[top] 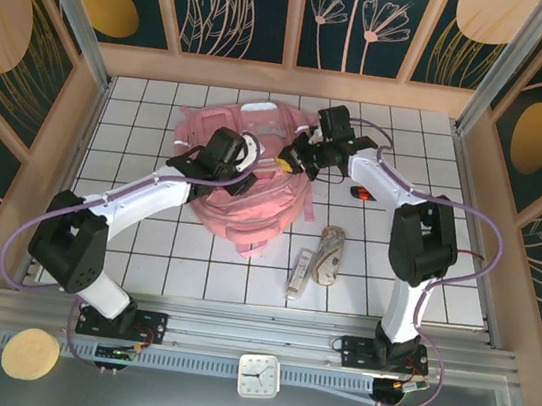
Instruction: Pack the student bag
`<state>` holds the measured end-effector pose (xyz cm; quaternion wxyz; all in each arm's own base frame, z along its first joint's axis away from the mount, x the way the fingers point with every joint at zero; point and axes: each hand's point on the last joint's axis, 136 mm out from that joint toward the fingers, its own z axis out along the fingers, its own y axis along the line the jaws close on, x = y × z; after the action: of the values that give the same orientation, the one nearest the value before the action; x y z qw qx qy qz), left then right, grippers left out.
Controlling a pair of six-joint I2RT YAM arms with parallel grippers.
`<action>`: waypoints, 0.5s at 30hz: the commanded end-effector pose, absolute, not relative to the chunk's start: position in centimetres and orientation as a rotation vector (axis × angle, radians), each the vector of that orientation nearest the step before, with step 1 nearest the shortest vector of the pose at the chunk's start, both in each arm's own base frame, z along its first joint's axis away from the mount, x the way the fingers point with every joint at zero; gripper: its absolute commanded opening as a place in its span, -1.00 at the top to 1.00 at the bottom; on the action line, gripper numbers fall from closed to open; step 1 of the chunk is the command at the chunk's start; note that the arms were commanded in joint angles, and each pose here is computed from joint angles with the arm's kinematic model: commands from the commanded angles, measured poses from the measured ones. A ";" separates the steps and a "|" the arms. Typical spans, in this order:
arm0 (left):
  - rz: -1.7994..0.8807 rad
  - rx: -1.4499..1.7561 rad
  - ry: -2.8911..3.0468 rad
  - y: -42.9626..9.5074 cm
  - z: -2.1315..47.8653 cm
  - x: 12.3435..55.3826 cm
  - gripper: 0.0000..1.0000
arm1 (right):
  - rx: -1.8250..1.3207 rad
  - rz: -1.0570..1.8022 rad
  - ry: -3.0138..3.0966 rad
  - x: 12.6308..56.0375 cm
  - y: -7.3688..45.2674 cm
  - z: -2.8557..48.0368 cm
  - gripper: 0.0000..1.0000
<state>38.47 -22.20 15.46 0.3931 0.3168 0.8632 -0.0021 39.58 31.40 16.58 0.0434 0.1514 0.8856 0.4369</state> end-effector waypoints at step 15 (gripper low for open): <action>-0.127 0.448 2.291 -21.4 20.9 42.4 1.00 | 0.410 1.215 2.630 39.4 27.6 18.0 -0.09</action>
<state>40.77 -23.10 17.05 0.3656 0.2677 0.8913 -0.0153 40.36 29.15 18.19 0.0925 0.1422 0.8845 0.4347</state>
